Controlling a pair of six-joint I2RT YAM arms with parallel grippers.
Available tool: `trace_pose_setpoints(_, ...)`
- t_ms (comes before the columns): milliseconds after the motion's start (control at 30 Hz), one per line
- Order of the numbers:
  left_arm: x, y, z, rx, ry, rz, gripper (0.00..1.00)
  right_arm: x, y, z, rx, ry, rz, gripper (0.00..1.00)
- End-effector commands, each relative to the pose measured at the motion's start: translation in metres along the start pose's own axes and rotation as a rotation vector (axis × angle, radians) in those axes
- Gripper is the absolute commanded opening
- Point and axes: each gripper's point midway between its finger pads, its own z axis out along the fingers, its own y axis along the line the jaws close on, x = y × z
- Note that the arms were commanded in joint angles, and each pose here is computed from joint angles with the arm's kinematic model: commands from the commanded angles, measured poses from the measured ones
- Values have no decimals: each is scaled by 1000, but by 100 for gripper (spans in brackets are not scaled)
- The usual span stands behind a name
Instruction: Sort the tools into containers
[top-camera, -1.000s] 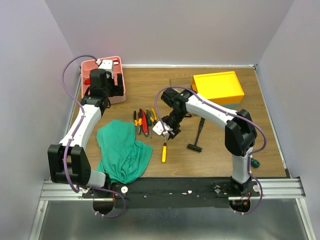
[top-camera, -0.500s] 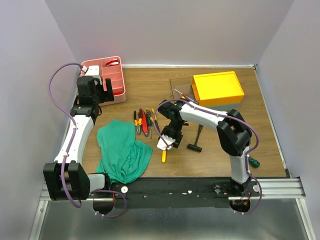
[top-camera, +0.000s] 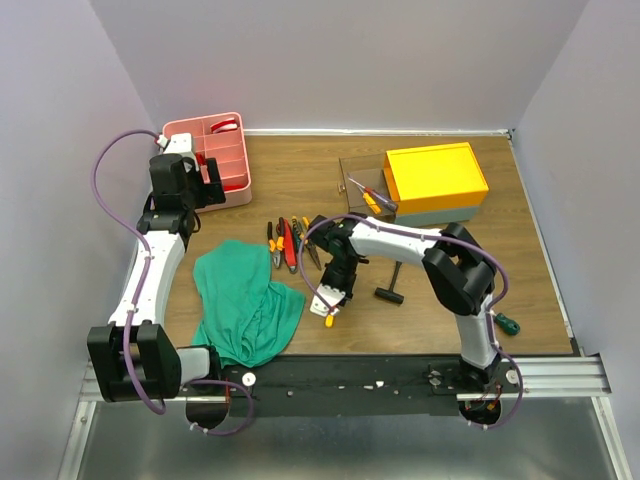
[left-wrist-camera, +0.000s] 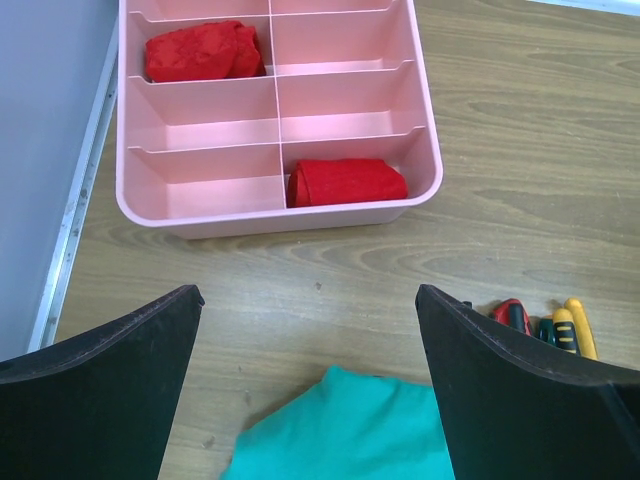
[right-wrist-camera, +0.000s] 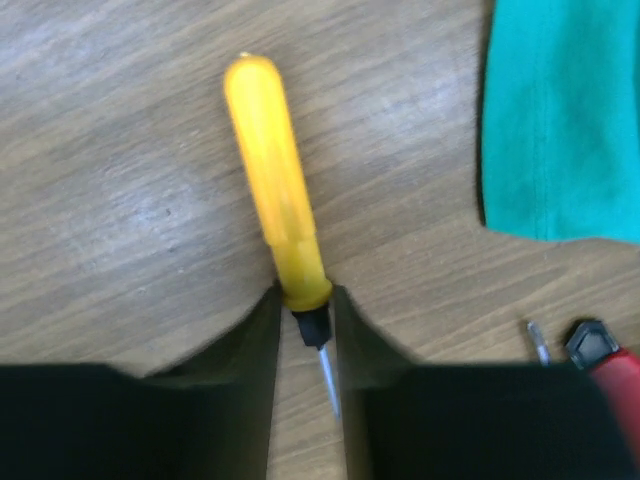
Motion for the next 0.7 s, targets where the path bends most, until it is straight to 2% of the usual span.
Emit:
trace_pose_setpoints(0,1,-2,2,17,11,-23,99,16,22,26,-82,45,26,11)
trace_pose_setpoints(67,0,-8,4,43,10,-28,99,14,5,16,-23,48,31,4)
trace_pose_setpoints(167,-4,-11,8,53,0,-54,99,13,-45,-27,160,12,87,1)
trace_pose_setpoints(200,-6,-11,8,56,-4,-69,99,14,-73,-58,269,-9,136,1)
trace_pose_setpoints(267,-10,-15,10,70,-18,-101,99,13,-95,-94,374,-44,196,1)
trace_pose_setpoints(300,-11,-18,10,84,-23,-123,99,11,-104,-118,443,-109,295,1)
trace_pose_setpoints(367,-16,-23,10,104,-39,-142,99,3,-131,-179,593,-156,343,1)
trace_pose_setpoints(400,-17,-24,10,105,-40,-162,99,7,-131,-200,644,-206,477,1)
trace_pose_setpoints(467,-16,-24,13,103,-36,-174,99,8,-147,-246,786,-260,565,1)
trace_pose_setpoints(500,-16,-23,13,97,-37,-181,99,21,-143,-265,855,-286,749,1)
trace_pose_setpoints(533,-16,-24,15,97,-34,-191,99,30,-150,-287,952,-290,792,1)
trace_pose_setpoints(600,-15,-25,16,104,-32,-195,99,52,-140,-305,1038,-332,993,1)
trace_pose_setpoints(667,-14,-26,18,107,-29,-208,99,74,-131,-325,1145,-299,1102,1)
